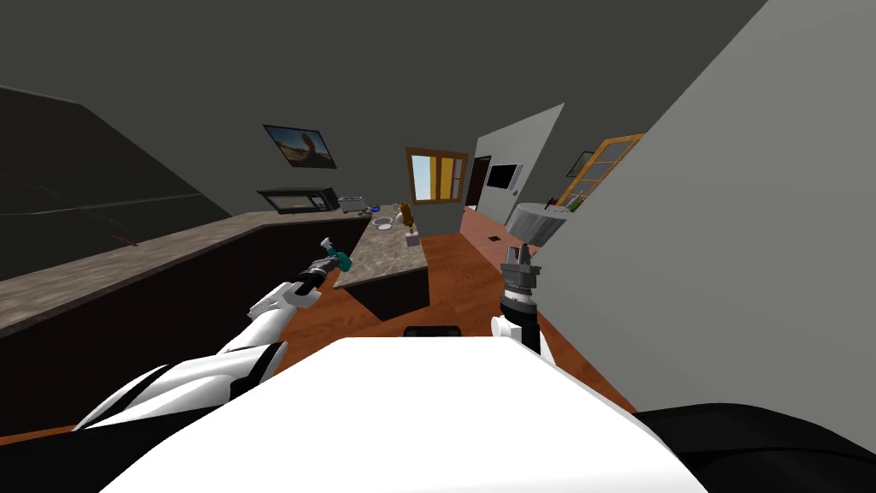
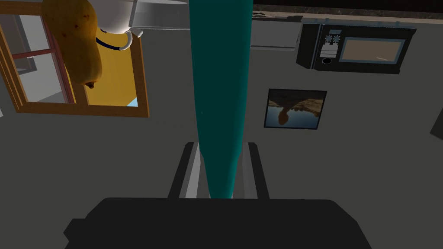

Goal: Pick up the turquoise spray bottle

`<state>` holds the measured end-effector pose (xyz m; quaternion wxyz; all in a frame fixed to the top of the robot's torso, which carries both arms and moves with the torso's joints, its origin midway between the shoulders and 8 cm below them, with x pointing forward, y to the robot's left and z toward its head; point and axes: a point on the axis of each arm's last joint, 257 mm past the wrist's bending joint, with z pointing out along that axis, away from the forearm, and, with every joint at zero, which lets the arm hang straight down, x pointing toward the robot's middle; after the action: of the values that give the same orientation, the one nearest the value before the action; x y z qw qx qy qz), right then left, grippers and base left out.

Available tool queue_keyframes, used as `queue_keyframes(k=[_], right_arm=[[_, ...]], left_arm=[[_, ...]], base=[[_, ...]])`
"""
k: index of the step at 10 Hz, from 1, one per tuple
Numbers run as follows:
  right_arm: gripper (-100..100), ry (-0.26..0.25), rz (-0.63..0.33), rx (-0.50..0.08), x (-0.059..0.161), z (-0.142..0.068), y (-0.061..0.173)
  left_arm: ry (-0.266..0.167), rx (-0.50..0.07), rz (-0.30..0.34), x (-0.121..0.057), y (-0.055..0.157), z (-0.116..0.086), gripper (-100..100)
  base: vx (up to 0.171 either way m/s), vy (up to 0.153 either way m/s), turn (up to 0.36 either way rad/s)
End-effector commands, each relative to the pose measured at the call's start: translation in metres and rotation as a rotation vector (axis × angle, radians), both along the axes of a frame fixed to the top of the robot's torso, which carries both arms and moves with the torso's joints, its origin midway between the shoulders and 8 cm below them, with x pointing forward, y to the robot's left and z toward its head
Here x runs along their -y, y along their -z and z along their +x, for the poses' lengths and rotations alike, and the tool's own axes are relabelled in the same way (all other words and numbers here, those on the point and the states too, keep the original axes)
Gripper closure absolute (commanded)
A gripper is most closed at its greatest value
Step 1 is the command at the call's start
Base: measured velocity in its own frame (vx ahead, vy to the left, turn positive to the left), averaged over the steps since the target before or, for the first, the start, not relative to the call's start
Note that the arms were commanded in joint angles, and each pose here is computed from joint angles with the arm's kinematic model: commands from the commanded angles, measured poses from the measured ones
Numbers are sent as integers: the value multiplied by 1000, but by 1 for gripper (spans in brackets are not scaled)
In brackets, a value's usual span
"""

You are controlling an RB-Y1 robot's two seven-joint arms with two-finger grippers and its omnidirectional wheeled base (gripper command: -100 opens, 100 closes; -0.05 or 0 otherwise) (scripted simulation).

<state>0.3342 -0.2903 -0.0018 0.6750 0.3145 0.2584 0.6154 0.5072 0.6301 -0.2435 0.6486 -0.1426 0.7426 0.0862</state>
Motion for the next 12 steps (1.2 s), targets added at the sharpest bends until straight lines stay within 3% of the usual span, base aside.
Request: queue_keyframes(k=[1, 11, 12], right_arm=[[0, 0, 0, 0, 0, 0, 0], [0, 0, 0, 0, 0, 0, 0], [0, 0, 0, 0, 0, 0, 0]], left_arm=[[11, -2, 5, 3, 4, -11, 100], [67, -5, 9, 24, 8, -68, 100], [77, 6, 13, 28, 2, -65, 100]], base=[[118, 1, 78], [83, -3, 58], [5, 1, -11]])
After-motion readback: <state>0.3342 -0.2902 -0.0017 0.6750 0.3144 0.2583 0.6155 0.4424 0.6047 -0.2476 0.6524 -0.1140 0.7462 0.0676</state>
